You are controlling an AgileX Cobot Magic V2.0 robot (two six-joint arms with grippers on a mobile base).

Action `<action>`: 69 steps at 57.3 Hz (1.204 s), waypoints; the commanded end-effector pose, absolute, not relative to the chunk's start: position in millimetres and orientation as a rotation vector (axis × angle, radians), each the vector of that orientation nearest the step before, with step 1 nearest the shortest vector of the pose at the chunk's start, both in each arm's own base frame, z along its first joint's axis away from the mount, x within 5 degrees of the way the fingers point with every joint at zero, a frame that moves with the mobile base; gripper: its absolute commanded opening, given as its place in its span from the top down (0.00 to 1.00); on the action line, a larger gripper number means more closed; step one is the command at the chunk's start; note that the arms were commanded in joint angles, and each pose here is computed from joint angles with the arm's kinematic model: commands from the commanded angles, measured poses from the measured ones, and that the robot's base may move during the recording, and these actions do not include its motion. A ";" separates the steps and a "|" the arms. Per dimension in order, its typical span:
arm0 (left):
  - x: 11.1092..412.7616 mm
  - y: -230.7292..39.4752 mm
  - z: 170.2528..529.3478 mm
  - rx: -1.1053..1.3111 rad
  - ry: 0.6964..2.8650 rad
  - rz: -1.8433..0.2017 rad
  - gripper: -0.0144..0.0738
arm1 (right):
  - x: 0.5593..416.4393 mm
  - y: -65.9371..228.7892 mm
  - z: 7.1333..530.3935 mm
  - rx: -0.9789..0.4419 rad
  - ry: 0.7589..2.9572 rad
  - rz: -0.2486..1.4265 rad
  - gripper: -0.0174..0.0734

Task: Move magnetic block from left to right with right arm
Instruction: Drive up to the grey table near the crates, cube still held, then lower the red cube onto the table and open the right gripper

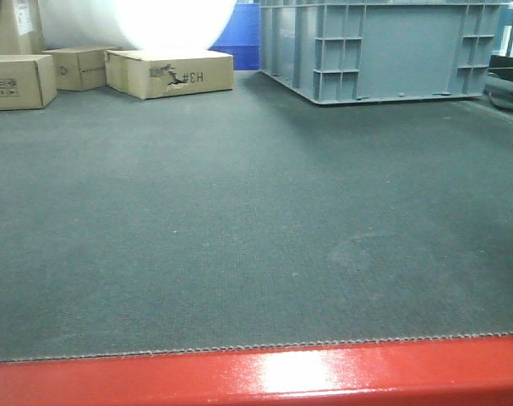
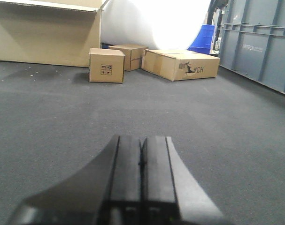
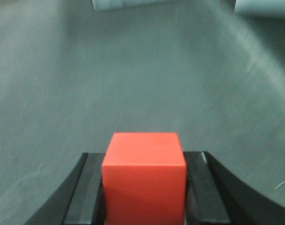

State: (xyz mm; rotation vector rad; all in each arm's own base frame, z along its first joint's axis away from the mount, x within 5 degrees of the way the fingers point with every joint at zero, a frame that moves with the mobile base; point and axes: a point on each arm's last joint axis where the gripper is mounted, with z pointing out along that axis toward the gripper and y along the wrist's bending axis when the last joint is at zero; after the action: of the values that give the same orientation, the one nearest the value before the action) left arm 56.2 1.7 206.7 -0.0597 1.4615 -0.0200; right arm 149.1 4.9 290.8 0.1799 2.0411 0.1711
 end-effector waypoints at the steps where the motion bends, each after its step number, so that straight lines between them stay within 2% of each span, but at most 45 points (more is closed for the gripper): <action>1: 54.7 2.2 212.3 -0.062 1.375 -0.024 0.98 | 176.9 17.3 306.3 0.185 2.024 0.260 0.44; 13: 54.7 2.2 212.3 -0.062 1.375 -0.024 0.98 | 222.3 82.3 298.3 -0.072 2.217 0.392 0.44; 18: 54.7 2.2 212.3 -0.062 1.375 -0.024 0.98 | 235.7 113.9 292.4 -0.118 2.321 0.447 0.44; 32: 54.7 2.2 212.3 -0.062 1.375 -0.024 0.98 | 265.5 181.6 276.0 -0.058 2.601 0.396 0.44; 40: 54.7 2.2 212.3 -0.062 1.375 -0.024 0.98 | 276.0 215.2 270.2 -0.126 2.714 0.331 0.44; 53: 54.7 2.2 212.3 -0.062 1.375 -0.024 0.98 | 294.0 250.7 258.9 -0.162 2.854 0.255 0.44; 69: 54.7 2.2 212.3 -0.062 1.375 -0.024 0.98 | 314.9 278.7 248.8 -0.068 2.912 0.304 0.44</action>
State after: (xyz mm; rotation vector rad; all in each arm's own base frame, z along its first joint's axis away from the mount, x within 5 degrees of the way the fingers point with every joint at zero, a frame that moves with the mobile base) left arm 56.2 1.7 206.7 -0.0597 1.4615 -0.0200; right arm 312.9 276.2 217.8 -0.1091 2.9786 0.2167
